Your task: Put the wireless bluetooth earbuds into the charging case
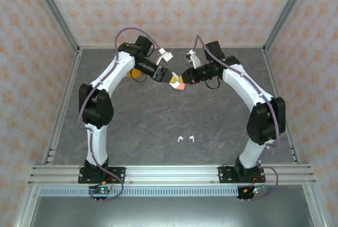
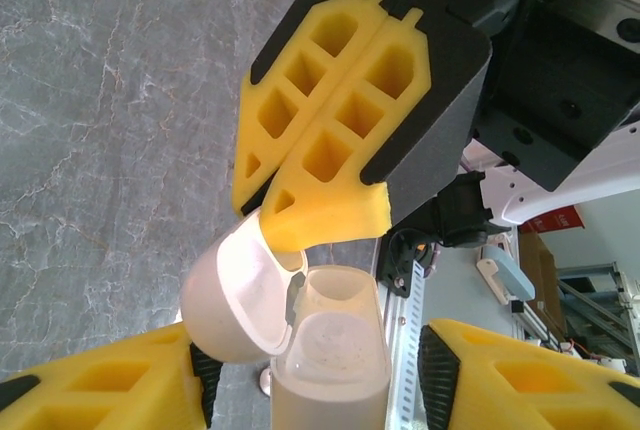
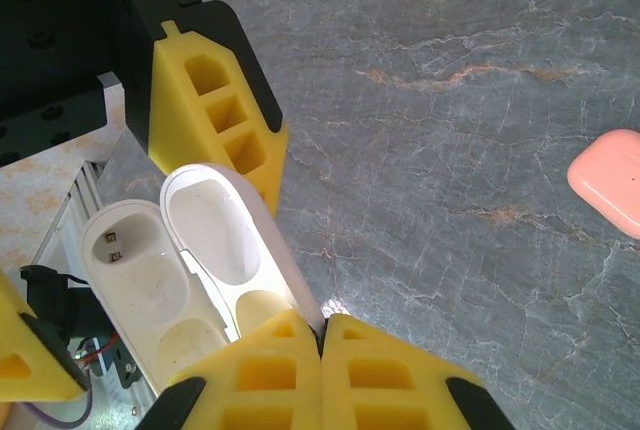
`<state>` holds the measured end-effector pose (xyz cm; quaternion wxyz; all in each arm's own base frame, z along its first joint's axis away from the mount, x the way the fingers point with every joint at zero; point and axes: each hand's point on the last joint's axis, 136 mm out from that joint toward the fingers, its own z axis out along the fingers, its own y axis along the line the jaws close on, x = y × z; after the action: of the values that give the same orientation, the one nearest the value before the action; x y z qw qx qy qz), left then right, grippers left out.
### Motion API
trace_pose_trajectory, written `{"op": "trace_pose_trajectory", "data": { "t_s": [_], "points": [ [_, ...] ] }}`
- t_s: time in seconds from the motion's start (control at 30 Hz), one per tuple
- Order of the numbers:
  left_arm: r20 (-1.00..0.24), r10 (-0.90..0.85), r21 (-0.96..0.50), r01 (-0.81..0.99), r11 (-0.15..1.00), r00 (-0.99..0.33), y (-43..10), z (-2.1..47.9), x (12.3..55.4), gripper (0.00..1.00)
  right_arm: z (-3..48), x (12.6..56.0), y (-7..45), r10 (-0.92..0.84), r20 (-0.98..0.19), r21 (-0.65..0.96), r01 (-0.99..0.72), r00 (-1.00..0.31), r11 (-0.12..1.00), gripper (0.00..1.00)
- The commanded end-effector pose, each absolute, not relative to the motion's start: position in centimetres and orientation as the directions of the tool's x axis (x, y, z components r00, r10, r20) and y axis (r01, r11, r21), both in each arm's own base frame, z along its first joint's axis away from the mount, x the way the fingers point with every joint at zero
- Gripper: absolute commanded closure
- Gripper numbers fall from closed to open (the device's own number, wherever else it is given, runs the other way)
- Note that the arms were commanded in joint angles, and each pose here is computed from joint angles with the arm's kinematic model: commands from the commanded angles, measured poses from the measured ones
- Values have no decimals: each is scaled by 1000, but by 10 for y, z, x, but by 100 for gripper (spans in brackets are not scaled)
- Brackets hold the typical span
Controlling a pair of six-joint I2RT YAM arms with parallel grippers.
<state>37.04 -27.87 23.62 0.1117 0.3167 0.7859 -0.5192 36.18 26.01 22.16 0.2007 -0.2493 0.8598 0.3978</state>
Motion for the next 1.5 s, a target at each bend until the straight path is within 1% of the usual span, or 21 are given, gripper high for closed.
{"op": "trace_pose_trajectory", "data": {
  "t_s": [0.0,0.23,0.53,0.63,0.77,0.93,1.13,1.2,1.3,1.33,1.37,1.47],
  "points": [
    [-492,397,-763,603,231,-775,-283,237,365,45,222,362,259,-281,-548,577,-599,-788,555,100],
    [-489,404,-766,602,225,-773,-283,234,363,50,220,363,260,-283,-543,579,-596,-791,557,100],
    [-490,402,-770,601,217,-773,-285,234,364,60,220,363,259,-281,-542,580,-594,-792,557,100],
    [-491,403,-771,601,212,-772,-286,234,364,62,219,363,260,-281,-540,584,-594,-793,554,100],
    [-492,406,-771,602,209,-770,-288,233,364,66,219,363,260,-280,-539,585,-592,-795,554,100],
    [-494,410,-770,605,203,-766,-290,234,363,76,221,364,260,-276,-541,586,-591,-794,554,100],
    [-496,411,-769,606,200,-765,-290,234,362,82,225,365,259,-268,-555,571,-595,-788,566,100],
    [-497,411,-769,607,200,-764,-289,234,363,87,226,366,258,-264,-557,568,-593,-788,571,100],
    [-498,412,-767,609,201,-763,-289,234,362,98,227,370,256,-248,-562,556,-583,-789,593,100],
    [-498,413,-766,610,202,-763,-289,234,362,100,229,371,255,-241,-567,552,-581,-788,598,99],
    [-501,411,-763,613,206,-762,-287,234,363,100,232,372,254,-232,-573,548,-577,-786,606,94],
    [-516,403,-749,626,216,-756,-284,237,364,100,247,374,248,-195,-606,517,-568,-771,641,75]
  ]
}}
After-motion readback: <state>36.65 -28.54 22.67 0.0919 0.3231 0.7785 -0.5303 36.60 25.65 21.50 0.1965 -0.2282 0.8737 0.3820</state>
